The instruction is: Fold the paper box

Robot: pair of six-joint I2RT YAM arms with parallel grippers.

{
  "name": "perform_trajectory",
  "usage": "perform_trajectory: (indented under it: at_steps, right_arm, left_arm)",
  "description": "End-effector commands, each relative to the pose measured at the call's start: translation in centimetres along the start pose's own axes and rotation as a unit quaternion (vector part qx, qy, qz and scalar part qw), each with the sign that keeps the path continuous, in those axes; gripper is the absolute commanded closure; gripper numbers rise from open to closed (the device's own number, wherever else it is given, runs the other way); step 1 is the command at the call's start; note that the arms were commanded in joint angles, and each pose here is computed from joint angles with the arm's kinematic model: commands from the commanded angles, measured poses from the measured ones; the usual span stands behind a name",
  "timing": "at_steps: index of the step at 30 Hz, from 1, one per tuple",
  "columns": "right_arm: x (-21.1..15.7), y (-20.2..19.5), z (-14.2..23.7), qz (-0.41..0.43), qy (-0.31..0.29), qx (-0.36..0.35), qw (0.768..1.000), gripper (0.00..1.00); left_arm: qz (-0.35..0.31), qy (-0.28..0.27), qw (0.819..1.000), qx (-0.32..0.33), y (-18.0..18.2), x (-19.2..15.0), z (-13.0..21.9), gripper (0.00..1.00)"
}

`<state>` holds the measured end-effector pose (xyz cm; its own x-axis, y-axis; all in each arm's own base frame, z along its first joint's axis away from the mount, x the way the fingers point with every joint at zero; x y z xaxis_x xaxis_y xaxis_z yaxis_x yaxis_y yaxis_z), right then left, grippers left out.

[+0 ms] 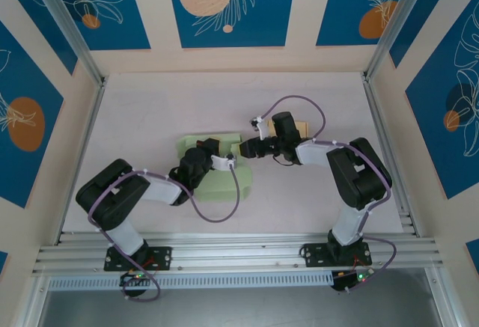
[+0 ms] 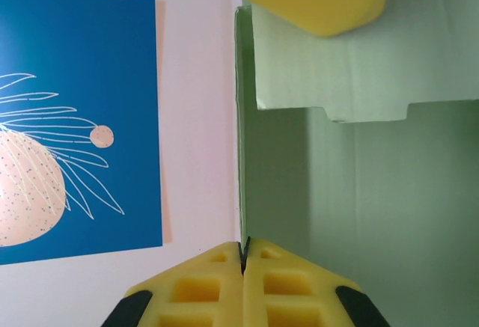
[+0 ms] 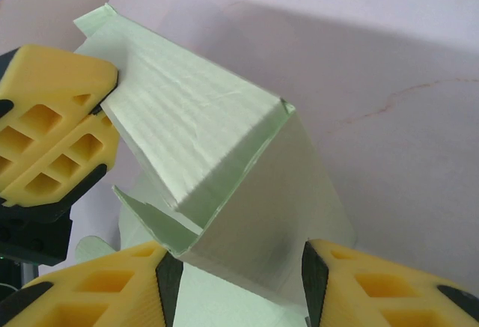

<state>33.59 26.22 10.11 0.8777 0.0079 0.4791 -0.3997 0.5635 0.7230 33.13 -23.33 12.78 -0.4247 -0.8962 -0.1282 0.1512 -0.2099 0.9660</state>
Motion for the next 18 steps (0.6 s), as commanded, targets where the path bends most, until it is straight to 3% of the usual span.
perform_trajectory:
  at_steps: [1,6,18]
  right_arm:
    - [-0.6,-0.5,-0.7,0.035,-0.009,-0.022,0.999,0.48]
    - [-0.6,-1.4,-1.5,0.046,-0.030,-0.075,0.996,0.44]
    - [1.2,-3.4,-2.9,0.037,-0.077,-0.142,0.986,0.50]
  left_arm:
    - [-0.006,-0.002,1.000,0.009,0.3,0.3,0.6,1.00]
    - [-0.002,-0.003,1.000,0.004,0.1,0.3,0.6,1.00]
    - [0.011,-0.016,1.000,0.001,0.1,0.7,0.6,1.00]
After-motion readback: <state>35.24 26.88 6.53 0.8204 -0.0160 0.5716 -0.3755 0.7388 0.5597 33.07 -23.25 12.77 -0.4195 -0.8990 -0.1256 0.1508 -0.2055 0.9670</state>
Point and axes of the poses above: each hand's point on the last joint's axis, 136 mm out from that joint toward the fingers, its own z axis back along the fingers, its own y axis along the line the jaws close on, x = y × z, the point moved 3 cm from there along z, back along the fingers, and after that the axes turned 14 degrees about -z, right-handed, at the moved point
